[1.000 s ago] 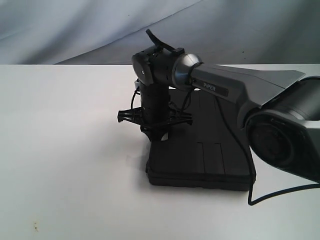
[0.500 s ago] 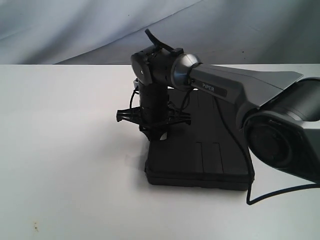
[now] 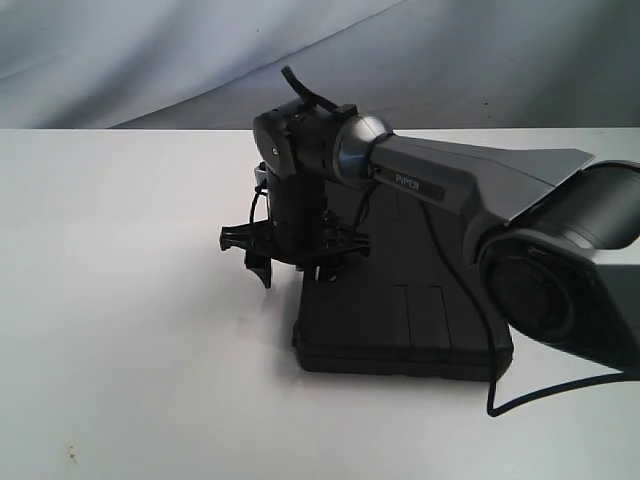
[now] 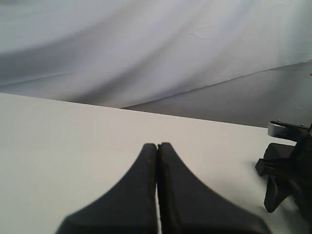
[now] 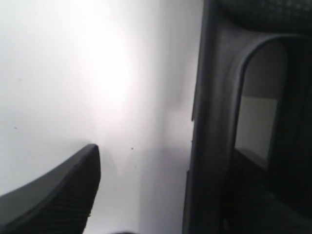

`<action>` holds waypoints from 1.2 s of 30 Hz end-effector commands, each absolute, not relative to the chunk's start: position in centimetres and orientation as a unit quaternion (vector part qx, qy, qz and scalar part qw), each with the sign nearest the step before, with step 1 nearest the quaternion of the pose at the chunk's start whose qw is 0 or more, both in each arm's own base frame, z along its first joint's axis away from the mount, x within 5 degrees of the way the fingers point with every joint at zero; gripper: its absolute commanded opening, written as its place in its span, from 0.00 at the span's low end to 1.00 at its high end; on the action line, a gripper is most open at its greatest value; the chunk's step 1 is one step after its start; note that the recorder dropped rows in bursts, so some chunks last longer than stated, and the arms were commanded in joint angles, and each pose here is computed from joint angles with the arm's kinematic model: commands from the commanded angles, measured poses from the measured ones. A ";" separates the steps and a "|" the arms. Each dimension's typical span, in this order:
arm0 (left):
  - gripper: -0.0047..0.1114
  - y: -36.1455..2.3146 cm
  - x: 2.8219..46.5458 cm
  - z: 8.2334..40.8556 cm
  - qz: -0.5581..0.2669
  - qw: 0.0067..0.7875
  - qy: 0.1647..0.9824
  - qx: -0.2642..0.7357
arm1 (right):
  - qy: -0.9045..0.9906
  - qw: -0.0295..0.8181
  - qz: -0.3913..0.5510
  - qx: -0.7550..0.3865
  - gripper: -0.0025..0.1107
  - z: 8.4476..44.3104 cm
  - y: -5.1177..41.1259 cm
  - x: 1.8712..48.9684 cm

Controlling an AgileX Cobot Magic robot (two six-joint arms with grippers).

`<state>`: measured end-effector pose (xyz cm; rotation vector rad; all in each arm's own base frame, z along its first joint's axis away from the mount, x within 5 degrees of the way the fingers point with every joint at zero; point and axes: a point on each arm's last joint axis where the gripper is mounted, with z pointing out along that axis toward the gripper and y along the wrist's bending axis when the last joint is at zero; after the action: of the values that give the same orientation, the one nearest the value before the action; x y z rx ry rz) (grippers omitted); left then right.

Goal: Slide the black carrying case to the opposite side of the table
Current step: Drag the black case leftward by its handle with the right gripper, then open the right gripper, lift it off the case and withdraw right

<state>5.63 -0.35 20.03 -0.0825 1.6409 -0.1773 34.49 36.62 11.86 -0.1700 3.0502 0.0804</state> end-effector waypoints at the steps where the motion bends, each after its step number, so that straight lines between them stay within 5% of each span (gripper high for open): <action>1: 0.04 -0.4 5.6 19.9 -0.080 0.679 0.729 -0.035 | 0.998 0.028 0.013 -0.057 0.58 12.2 36.2 34.2; 28: 0.04 -0.4 5.6 19.9 -0.080 0.679 0.729 -0.035 | 0.983 0.141 0.087 -0.074 0.58 25.8 34.6 33.2; 30: 0.04 -0.4 5.6 19.9 -0.080 0.679 0.729 -0.035 | 0.981 0.145 0.095 -0.082 0.50 26.6 34.7 32.6; 34: 0.04 -0.4 5.6 19.9 -0.080 0.679 0.729 -0.035 | 0.973 0.176 0.087 -0.122 0.02 28.3 35.1 31.5; 36: 0.04 -0.4 5.6 19.9 -0.080 0.679 0.729 -0.035 | 0.967 0.201 0.072 -0.136 0.02 29.2 35.2 30.9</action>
<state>5.63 -0.35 20.03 -0.0825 1.6409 -0.1773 31.74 35.16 27.68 -0.3091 2.7758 0.2538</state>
